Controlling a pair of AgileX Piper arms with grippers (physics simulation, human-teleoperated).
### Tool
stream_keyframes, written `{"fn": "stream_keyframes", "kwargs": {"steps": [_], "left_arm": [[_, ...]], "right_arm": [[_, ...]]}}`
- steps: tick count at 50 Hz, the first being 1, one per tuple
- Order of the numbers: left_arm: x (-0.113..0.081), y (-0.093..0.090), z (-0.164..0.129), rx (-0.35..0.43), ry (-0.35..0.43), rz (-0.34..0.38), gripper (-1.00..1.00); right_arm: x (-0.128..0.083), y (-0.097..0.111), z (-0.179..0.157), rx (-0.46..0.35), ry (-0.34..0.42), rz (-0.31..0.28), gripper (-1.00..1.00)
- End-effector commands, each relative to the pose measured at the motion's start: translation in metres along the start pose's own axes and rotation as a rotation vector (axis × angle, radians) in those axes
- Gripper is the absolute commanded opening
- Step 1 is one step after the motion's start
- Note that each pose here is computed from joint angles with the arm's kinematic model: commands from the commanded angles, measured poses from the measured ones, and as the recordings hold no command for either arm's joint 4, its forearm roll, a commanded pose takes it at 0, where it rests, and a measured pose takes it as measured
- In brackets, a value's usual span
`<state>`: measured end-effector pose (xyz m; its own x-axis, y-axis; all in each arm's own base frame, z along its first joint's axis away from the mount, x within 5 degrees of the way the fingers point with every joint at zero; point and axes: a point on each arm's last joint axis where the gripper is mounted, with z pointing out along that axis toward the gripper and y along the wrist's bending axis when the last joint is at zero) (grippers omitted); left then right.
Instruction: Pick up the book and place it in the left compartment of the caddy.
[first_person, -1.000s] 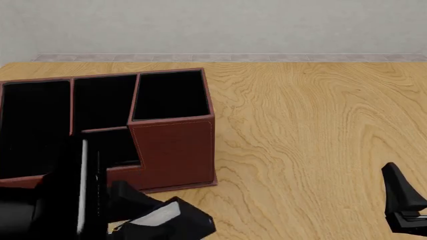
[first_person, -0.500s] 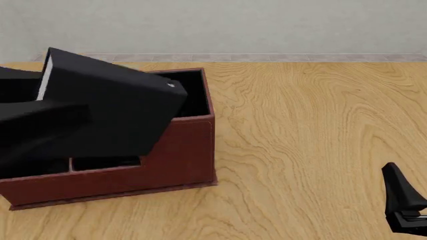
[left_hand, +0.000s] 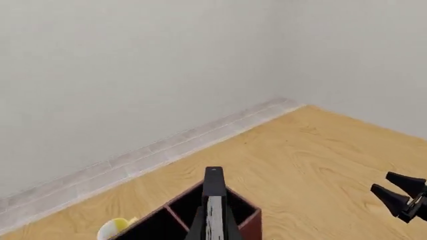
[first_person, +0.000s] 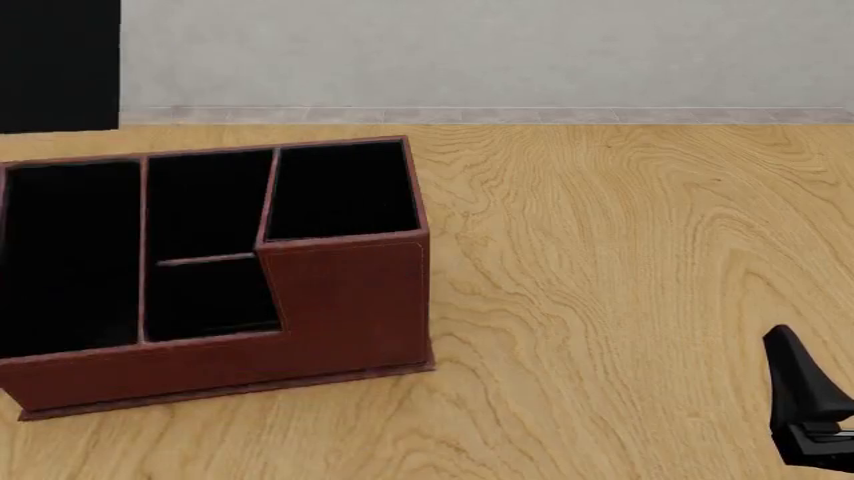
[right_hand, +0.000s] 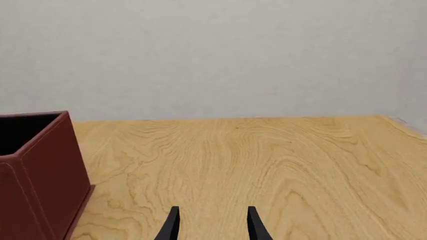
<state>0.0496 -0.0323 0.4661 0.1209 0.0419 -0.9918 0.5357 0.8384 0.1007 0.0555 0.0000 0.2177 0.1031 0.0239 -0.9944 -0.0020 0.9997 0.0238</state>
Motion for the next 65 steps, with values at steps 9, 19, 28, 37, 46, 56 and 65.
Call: {"fn": "stream_keyframes", "kwargs": {"steps": [9,19,28,37,46,56,65], "left_arm": [[-0.003,0.029,0.015,-0.359,0.227,-0.111,-1.00],[-0.002,0.066,0.046,-0.549,0.411,-0.189,-1.00],[0.001,0.109,0.063,-0.693,0.541,-0.191,-1.00],[0.022,0.154,0.083,-0.746,0.726,-0.225,-1.00],[0.069,0.168,0.095,-0.691,0.904,-0.237,-1.00],[0.105,0.178,0.103,-0.656,0.983,-0.223,-1.00],[0.141,0.177,0.115,-0.603,1.061,-0.253,-1.00]], "right_arm": [[0.001,0.000,0.000,-0.004,0.003,0.003,1.00],[0.001,0.000,0.000,0.001,0.004,-0.002,1.00],[0.001,0.000,0.000,-0.007,0.006,-0.011,1.00],[0.002,0.000,0.000,-0.008,0.010,-0.016,1.00],[0.002,0.000,0.000,-0.008,0.012,-0.018,1.00],[0.001,0.000,0.000,-0.005,0.011,-0.017,1.00],[0.001,0.000,0.000,-0.007,0.010,-0.016,1.00]]}}
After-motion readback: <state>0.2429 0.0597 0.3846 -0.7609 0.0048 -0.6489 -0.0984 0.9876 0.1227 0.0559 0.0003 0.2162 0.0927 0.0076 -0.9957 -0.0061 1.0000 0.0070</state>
